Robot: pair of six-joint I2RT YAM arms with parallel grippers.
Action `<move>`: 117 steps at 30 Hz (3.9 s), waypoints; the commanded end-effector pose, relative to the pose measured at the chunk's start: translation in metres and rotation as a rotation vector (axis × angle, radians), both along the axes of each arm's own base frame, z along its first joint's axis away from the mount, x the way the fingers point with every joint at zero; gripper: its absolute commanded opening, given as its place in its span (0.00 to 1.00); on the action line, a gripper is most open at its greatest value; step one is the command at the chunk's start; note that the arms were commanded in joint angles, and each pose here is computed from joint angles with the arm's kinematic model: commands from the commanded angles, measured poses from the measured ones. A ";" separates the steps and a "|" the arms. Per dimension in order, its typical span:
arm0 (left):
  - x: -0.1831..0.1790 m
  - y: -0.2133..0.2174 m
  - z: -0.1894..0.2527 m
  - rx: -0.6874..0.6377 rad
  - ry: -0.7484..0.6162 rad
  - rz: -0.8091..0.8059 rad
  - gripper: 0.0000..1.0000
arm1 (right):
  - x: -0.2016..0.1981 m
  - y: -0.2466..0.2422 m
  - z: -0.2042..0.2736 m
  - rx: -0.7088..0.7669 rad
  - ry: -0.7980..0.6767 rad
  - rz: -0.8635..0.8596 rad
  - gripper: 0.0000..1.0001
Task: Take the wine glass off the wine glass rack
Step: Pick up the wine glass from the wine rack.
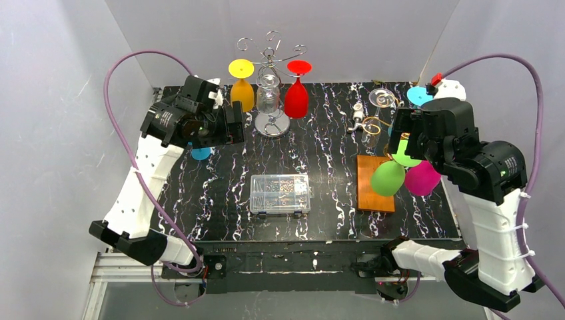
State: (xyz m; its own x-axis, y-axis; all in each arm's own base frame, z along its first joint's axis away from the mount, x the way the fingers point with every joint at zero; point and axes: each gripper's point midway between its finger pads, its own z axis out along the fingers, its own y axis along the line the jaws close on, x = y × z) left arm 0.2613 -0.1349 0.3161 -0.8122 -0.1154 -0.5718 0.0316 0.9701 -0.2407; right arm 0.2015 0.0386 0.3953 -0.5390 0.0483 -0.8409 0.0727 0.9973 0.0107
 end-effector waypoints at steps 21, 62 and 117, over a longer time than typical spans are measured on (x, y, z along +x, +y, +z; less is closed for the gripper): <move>-0.010 -0.015 0.006 -0.026 -0.008 -0.049 0.99 | -0.003 -0.004 -0.028 0.002 0.051 -0.061 1.00; -0.007 -0.017 0.000 -0.010 0.011 -0.045 0.99 | -0.012 -0.008 -0.027 0.042 0.024 -0.071 0.81; -0.007 -0.016 0.002 0.003 0.005 -0.048 0.99 | 0.018 0.012 0.002 0.069 -0.041 -0.037 0.56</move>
State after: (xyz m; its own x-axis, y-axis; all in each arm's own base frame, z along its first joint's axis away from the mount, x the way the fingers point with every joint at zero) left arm 0.2567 -0.1542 0.3120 -0.8270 -0.0799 -0.5565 0.0751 0.9653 -0.2501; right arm 0.2112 0.0609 0.3742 -0.5929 0.0911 -0.8001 0.0558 0.9958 0.0720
